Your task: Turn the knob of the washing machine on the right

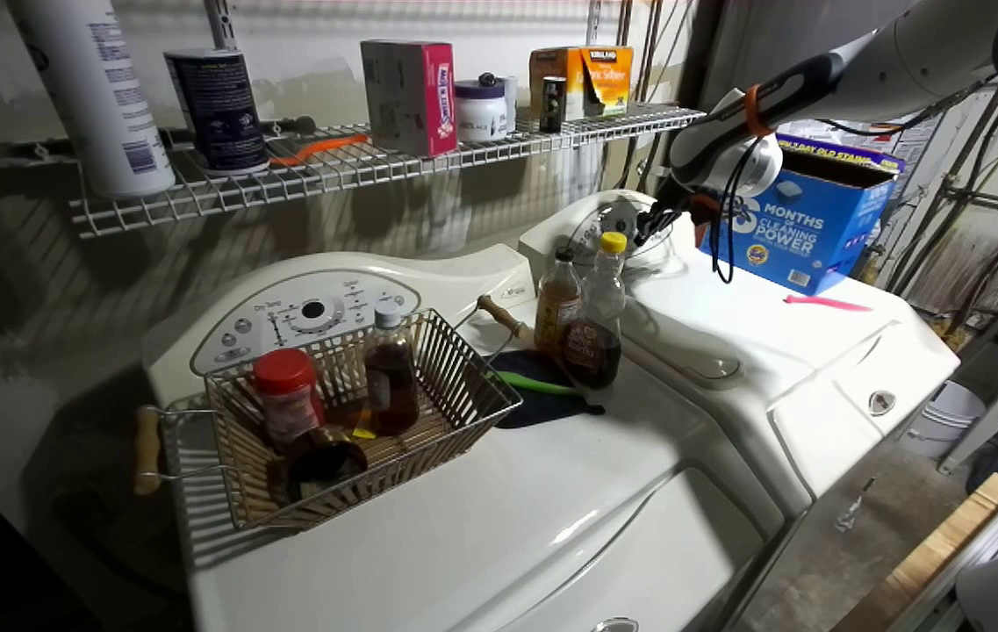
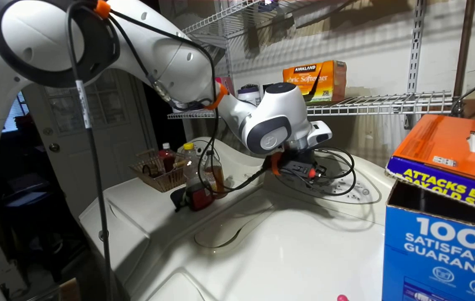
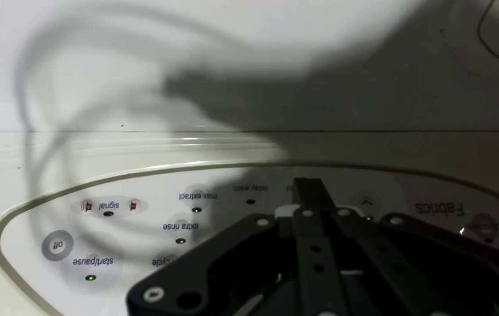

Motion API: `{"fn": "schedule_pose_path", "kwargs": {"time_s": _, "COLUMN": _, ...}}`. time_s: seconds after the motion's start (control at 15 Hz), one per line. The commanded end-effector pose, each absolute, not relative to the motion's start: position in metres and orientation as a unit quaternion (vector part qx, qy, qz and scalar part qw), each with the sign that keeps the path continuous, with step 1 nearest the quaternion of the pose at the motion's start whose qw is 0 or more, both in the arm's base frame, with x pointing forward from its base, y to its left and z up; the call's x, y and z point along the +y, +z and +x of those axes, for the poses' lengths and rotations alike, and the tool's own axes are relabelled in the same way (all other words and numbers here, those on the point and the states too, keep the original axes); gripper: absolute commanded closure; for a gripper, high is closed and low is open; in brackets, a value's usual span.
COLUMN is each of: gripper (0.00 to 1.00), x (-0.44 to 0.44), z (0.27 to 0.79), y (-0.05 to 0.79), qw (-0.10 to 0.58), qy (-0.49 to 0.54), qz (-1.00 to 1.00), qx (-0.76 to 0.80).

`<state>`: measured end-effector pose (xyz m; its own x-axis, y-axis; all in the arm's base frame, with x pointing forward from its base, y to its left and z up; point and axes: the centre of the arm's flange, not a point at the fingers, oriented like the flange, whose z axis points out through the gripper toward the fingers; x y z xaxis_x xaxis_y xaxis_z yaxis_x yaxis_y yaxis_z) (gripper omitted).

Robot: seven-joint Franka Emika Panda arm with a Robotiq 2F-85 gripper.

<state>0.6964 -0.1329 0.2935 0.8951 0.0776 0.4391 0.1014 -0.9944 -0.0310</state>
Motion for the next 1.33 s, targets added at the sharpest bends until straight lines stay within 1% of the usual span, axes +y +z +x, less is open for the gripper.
{"fn": "schedule_pose_path", "kwargs": {"time_s": 0.0, "gripper": 1.0, "x": -0.135, "z": 0.717, "y": 0.288, "qw": 0.024, "qy": -0.231, "qz": -0.972, "qx": -0.031}}
{"fn": "schedule_pose_path", "kwargs": {"time_s": 0.53, "gripper": 1.0, "x": -0.143, "z": 0.736, "y": 0.279, "qw": 0.018, "qy": -0.24, "qz": -0.971, "qx": -0.014}}
{"fn": "schedule_pose_path", "kwargs": {"time_s": 1.27, "gripper": 1.0, "x": -0.15, "z": 0.744, "y": 0.271, "qw": 0.012, "qy": -0.246, "qz": -0.969, "qx": 0.011}}
